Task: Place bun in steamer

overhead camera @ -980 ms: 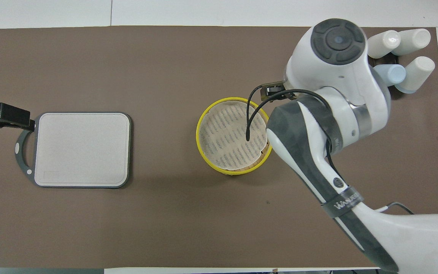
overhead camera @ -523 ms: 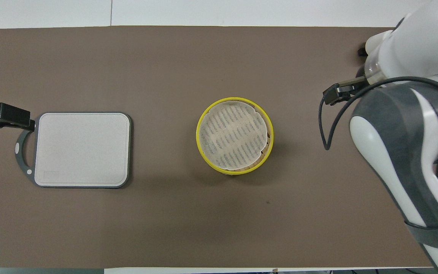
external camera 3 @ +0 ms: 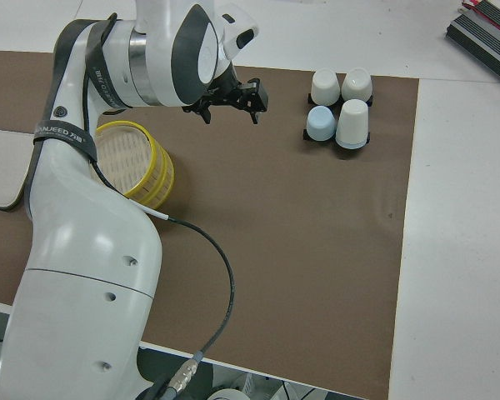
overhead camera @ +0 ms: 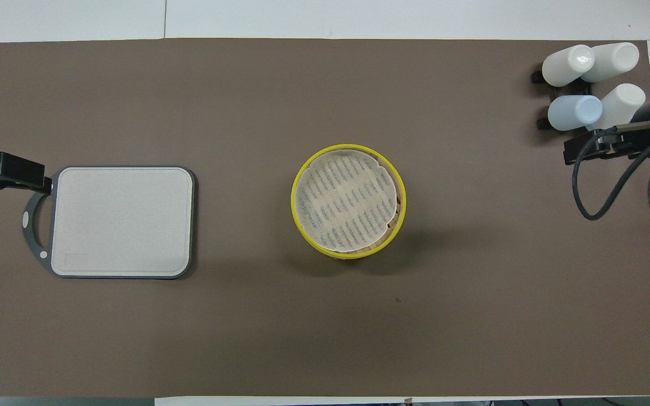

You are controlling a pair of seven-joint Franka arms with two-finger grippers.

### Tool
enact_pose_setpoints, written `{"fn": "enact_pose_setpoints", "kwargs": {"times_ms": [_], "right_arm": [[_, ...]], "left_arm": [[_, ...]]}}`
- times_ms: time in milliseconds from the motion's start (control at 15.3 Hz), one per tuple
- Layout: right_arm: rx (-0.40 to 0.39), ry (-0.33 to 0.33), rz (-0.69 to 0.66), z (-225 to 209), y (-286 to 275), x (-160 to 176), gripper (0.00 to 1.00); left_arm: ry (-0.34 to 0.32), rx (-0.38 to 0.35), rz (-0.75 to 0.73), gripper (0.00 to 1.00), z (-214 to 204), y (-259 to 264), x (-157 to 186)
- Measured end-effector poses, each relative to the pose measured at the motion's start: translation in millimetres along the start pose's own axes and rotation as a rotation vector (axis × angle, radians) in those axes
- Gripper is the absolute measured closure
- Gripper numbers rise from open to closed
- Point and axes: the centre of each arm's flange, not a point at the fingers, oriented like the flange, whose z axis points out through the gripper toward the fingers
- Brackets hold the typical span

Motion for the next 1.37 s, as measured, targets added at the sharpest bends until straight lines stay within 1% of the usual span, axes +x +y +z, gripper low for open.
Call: {"fn": "enact_pose_setpoints", "kwargs": {"times_ms": [327, 654, 1373], "right_arm": [[0.005, 0.000, 0.026, 1.6, 14.3, -0.6, 0.00], [0.045, 0.004, 0.036, 1.4, 14.2, -0.3, 0.00], [0.048, -0.010, 0.036, 2.7, 14.0, -1.7, 0.00]], "left_arm": [[0.001, 0.000, 0.000, 0.00, -0.1, -0.1, 0.1], [0.007, 0.000, 0.000, 0.00, -0.6, -0.1, 0.7], [0.007, 0.000, 0.000, 0.00, -0.7, -0.1, 0.8]]}}
